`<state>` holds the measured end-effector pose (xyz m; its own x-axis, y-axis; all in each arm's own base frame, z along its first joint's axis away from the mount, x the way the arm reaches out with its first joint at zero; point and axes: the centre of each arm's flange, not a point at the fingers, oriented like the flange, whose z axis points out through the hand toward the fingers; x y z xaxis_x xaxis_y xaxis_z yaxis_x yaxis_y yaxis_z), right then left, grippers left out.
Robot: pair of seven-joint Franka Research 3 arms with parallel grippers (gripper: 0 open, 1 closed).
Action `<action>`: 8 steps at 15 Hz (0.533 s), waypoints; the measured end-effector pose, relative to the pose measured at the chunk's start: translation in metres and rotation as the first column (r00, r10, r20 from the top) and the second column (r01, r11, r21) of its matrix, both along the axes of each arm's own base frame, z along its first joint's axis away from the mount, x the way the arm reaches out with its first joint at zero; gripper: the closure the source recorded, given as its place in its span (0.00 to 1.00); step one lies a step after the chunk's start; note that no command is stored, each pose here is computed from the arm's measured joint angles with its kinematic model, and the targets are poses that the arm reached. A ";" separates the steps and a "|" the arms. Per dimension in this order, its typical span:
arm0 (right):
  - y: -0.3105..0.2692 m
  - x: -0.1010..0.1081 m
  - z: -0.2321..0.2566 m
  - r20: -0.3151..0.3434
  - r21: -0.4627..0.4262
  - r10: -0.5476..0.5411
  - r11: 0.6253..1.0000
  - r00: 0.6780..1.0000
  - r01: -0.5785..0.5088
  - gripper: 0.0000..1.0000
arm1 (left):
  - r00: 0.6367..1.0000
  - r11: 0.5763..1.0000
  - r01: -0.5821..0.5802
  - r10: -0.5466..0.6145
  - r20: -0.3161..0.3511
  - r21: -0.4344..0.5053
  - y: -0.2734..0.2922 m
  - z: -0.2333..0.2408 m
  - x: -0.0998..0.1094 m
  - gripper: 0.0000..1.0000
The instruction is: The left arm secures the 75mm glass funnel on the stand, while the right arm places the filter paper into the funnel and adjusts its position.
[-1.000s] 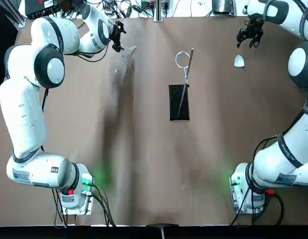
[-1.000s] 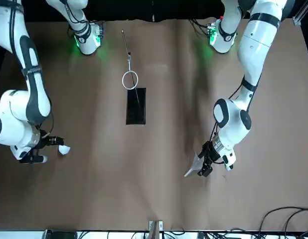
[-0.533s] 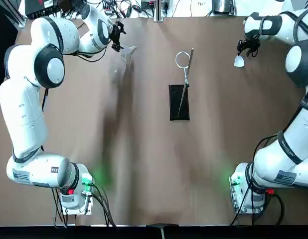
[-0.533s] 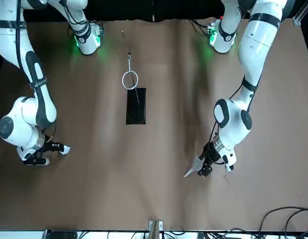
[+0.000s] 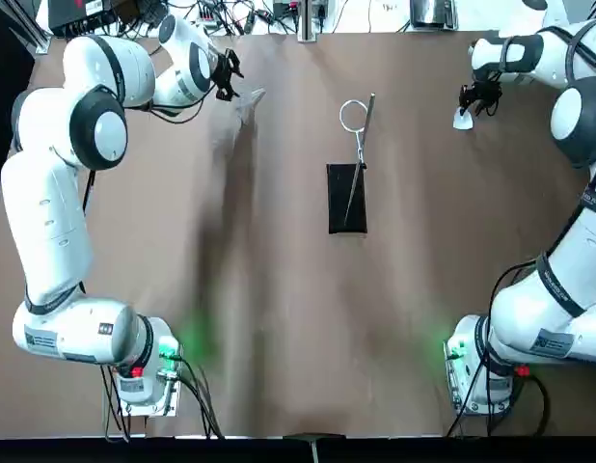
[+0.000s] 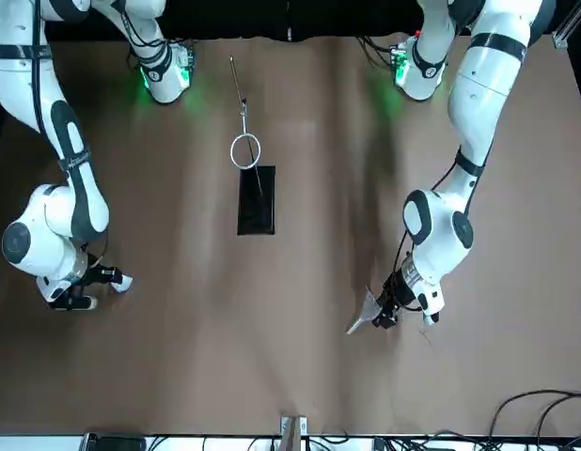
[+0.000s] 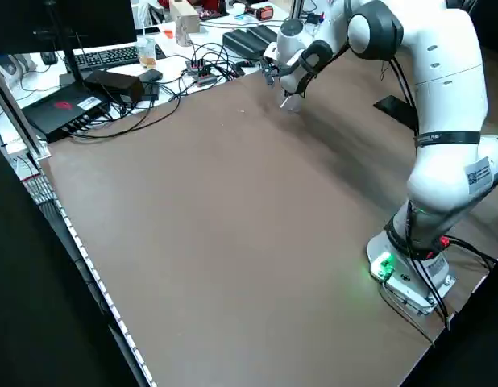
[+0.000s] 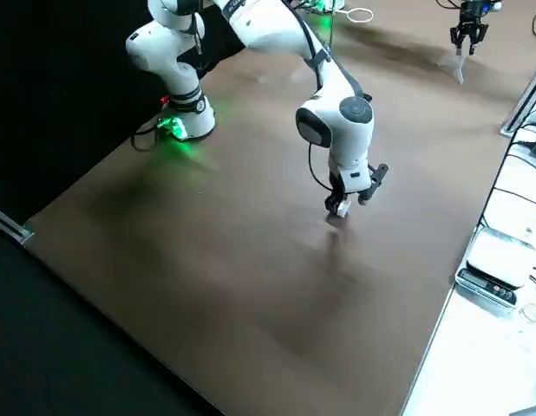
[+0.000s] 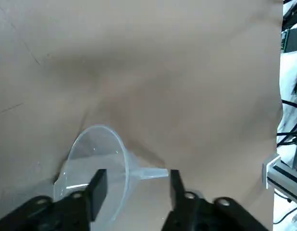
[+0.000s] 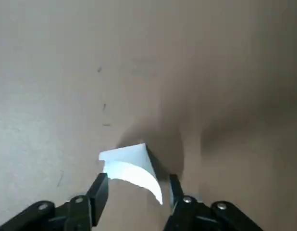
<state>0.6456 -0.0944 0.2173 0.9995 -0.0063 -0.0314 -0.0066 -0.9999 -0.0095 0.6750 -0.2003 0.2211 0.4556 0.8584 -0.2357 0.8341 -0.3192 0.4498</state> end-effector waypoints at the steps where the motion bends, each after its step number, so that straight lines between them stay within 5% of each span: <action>1: -0.001 -0.001 -0.003 -0.006 -0.006 0.006 1.000 1.000 -0.007 0.42 | 1.000 1.000 0.000 0.000 0.001 0.000 0.000 0.000 0.000 0.59; 6: -0.001 -0.003 -0.011 -0.020 -0.012 0.014 1.000 1.000 -0.014 0.43 | 1.000 1.000 -0.003 0.003 0.004 0.000 0.000 0.001 0.001 0.84; 8: -0.001 -0.004 -0.014 -0.024 -0.011 0.014 1.000 1.000 -0.015 0.52 | 1.000 1.000 -0.006 0.006 0.007 -0.002 0.001 0.002 0.002 0.92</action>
<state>0.6420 -0.0957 0.2031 0.9984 0.0077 -0.0556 0.0079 -1.0000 0.0020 0.6767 -0.1997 0.2235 0.4524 0.8606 -0.2337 0.8326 -0.3138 0.4564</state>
